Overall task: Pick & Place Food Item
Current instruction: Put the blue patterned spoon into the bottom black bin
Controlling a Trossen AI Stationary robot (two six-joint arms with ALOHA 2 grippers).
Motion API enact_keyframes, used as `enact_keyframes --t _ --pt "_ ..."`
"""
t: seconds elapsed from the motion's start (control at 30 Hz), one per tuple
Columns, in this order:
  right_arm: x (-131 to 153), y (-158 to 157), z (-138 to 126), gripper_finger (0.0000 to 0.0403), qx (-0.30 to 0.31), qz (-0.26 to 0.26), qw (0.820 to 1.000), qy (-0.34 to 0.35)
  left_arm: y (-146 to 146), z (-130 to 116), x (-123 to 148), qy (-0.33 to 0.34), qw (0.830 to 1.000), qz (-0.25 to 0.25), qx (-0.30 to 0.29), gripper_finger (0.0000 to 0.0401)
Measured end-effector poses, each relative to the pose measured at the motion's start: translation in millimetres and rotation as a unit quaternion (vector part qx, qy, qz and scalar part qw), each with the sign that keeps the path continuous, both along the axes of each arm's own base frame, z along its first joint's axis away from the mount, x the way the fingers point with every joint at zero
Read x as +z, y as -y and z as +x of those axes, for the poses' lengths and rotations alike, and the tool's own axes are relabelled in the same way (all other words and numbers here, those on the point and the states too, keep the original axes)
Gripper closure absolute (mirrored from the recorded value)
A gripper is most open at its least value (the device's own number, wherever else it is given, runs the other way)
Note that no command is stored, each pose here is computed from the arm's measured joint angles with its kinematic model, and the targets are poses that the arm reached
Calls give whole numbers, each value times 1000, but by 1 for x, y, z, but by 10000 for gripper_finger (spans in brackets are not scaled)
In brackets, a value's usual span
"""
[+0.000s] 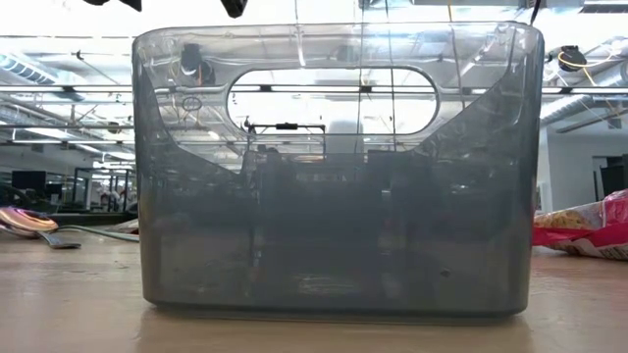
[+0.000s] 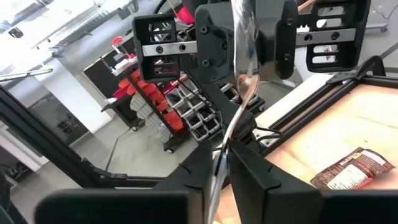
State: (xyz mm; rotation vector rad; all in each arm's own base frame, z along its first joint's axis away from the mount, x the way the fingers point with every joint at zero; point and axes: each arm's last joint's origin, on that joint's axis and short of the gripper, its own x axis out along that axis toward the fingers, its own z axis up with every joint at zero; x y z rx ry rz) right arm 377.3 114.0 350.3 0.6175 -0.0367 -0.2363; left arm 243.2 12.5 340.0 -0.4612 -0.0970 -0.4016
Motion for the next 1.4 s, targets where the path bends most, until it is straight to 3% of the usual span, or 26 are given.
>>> enact_keyframes --t 0.2,0.43,0.63,0.83,1.07,1.23,1.4 --pt "-1 3 1 301 -1 2 1000 -3 0 0 -2 -12 1000 -3 -5 395" --pt "-1 16 5 202 -11 26 1000 1 2 -7 1 -17 1000 -2 -5 395" --pt "15 28 -5 140 31 -12 999 -5 2 -24 2 -55 998 13 33 396" --pt "45 44 -54 127 49 -79 993 -77 3 -38 4 -83 987 -22 137 396" --pt "75 64 -125 138 20 -155 981 -119 40 -19 -7 -109 967 -103 206 397" --pt "61 74 -160 139 17 -150 982 -110 82 7 -12 -150 957 -136 206 397" --pt "19 79 -178 142 7 -90 993 -71 115 37 -7 -244 940 -111 210 397"
